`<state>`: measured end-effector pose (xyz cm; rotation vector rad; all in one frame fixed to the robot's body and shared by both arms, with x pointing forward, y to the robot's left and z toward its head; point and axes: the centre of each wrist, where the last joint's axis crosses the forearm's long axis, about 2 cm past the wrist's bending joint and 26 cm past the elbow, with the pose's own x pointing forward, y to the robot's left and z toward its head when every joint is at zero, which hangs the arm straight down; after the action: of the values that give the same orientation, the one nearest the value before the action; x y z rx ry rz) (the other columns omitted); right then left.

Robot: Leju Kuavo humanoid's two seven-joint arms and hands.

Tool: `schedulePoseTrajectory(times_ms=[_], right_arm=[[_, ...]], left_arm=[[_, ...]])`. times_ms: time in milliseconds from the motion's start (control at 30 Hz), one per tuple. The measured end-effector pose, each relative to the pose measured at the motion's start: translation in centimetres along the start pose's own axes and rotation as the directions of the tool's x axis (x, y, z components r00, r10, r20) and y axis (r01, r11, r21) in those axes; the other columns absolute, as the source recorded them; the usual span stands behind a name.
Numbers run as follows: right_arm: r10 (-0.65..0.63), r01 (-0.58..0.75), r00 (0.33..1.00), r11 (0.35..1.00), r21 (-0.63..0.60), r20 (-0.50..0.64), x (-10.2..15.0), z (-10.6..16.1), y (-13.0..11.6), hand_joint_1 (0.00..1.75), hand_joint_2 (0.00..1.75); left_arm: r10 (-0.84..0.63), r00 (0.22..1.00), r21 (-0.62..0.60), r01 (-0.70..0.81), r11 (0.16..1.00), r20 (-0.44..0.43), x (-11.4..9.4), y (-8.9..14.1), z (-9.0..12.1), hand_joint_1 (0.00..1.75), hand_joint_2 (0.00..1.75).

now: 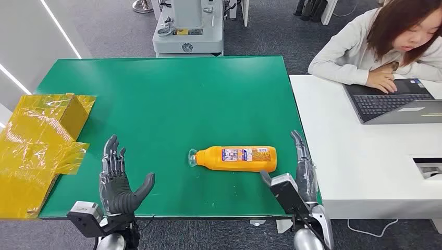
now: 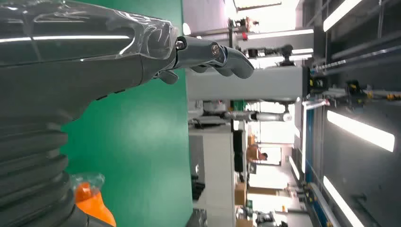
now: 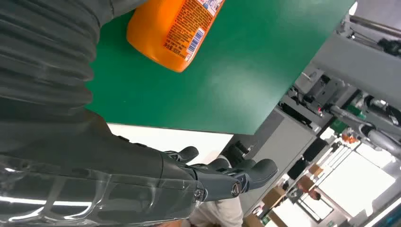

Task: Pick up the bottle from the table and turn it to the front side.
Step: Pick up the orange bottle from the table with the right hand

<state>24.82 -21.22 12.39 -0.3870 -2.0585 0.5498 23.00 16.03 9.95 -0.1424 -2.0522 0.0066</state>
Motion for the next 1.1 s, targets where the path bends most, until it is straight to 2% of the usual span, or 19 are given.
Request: schedulePoseTrajectory(times_ms=[200, 533, 733, 1100], right_arm=[[0.043, -0.042, 0.999, 0.992, 0.120, -0.006, -1.4, -1.2, 0.1, 0.00, 1.75], [0.056, -0.058, 0.998, 0.927, 0.372, 0.017, -5.1, -4.5, 0.2, 0.00, 1.75], [0.079, -0.076, 0.997, 0.882, 0.465, 0.014, -6.5, -5.9, 0.5, 0.00, 1.75], [0.124, -0.119, 0.992, 0.787, 0.606, 0.034, -7.7, -9.0, 0.6, 0.00, 1.75]], left_arm=[[0.019, 1.000, -0.052, -0.018, 0.998, 0.010, -0.5, -0.7, -1.2, 0.00, 1.75], [0.024, 0.999, -0.116, -0.020, 0.993, 0.033, -1.6, -1.8, -3.0, 0.00, 1.75], [0.018, 0.999, -0.146, -0.011, 0.989, 0.045, -1.7, -2.0, -3.9, 0.00, 1.75], [0.007, 0.999, -0.175, 0.001, 0.985, 0.047, -2.5, -2.2, -5.2, 0.00, 1.75]])
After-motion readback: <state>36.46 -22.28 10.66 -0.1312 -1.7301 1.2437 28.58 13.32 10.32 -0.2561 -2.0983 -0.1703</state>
